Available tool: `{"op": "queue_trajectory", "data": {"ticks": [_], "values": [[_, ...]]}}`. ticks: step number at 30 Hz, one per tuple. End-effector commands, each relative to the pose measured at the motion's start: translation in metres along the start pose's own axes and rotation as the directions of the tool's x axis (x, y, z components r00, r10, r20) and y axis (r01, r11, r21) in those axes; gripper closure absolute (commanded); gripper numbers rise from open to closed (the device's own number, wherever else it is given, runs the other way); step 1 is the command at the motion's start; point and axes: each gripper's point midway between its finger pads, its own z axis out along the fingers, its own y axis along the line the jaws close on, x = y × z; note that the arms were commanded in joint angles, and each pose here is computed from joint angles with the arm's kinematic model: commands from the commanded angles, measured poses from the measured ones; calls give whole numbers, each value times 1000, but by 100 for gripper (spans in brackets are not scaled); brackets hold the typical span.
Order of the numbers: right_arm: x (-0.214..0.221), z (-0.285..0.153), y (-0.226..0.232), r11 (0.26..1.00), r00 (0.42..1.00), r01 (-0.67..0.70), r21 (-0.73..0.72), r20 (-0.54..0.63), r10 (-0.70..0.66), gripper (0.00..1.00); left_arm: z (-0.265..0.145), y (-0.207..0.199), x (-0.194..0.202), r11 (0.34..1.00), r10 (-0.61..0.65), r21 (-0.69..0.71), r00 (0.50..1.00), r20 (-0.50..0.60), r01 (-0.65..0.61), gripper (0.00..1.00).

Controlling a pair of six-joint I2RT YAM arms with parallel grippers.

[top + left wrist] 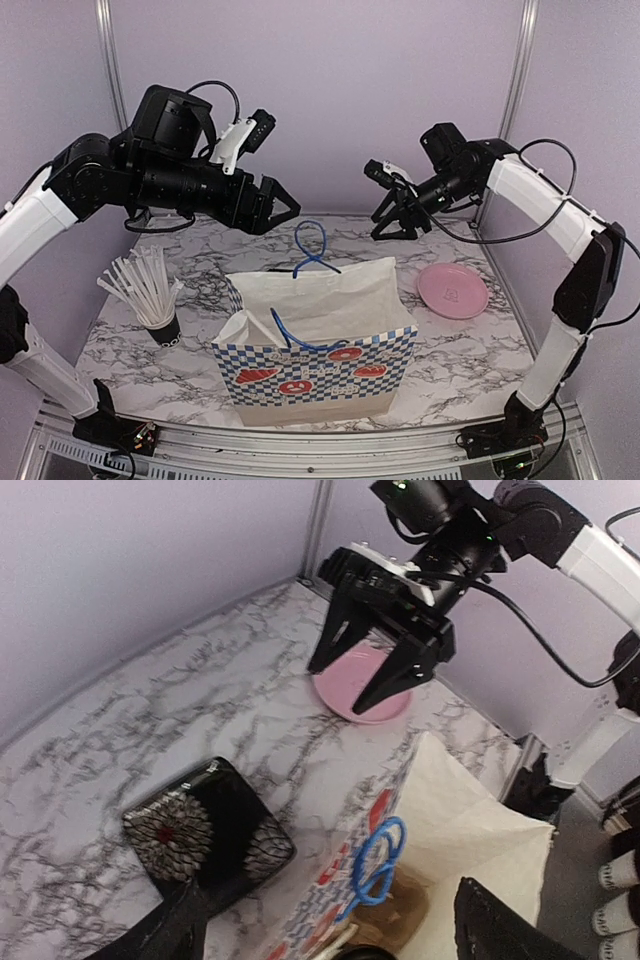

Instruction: Pack the takeout coffee

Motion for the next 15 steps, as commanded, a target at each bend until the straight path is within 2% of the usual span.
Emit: {"op": "queue_trajectory", "data": {"ticks": [1, 3, 4, 5, 8, 10, 13, 15], "values": [[-15, -50, -37, 967, 997, -34, 254, 78, 14, 35, -38, 76, -22, 905, 135, -418, 986, 102, -81, 7], [-14, -73, -56, 926, 989, -102, 363, 133, 57, 18, -49, 103, -23, 836, 149, -544, 984, 102, -71, 1], [-13, -87, -64, 898, 985, -125, 422, 159, 62, 5, -55, 116, -24, 802, 147, -595, 984, 106, -55, 1], [-13, -101, -71, 869, 981, -143, 474, 185, 61, 2, -61, 131, -24, 762, 138, -647, 984, 115, -31, 1], [-11, -135, -85, 768, 969, -184, 614, 242, 39, 2, -84, 173, -23, 629, 102, -773, 976, 191, 85, 1], [-8, -155, -94, 669, 957, -233, 705, 287, 31, 2, -97, 191, -18, 569, 98, -808, 964, 249, 151, 1], [-9, -181, -106, 544, 938, -308, 780, 346, 35, 2, -105, 201, -11, 555, 119, -805, 937, 328, 212, 1], [-8, -190, -109, 497, 930, -334, 801, 364, 37, 2, -106, 201, -8, 566, 134, -791, 920, 367, 233, 1]]}}
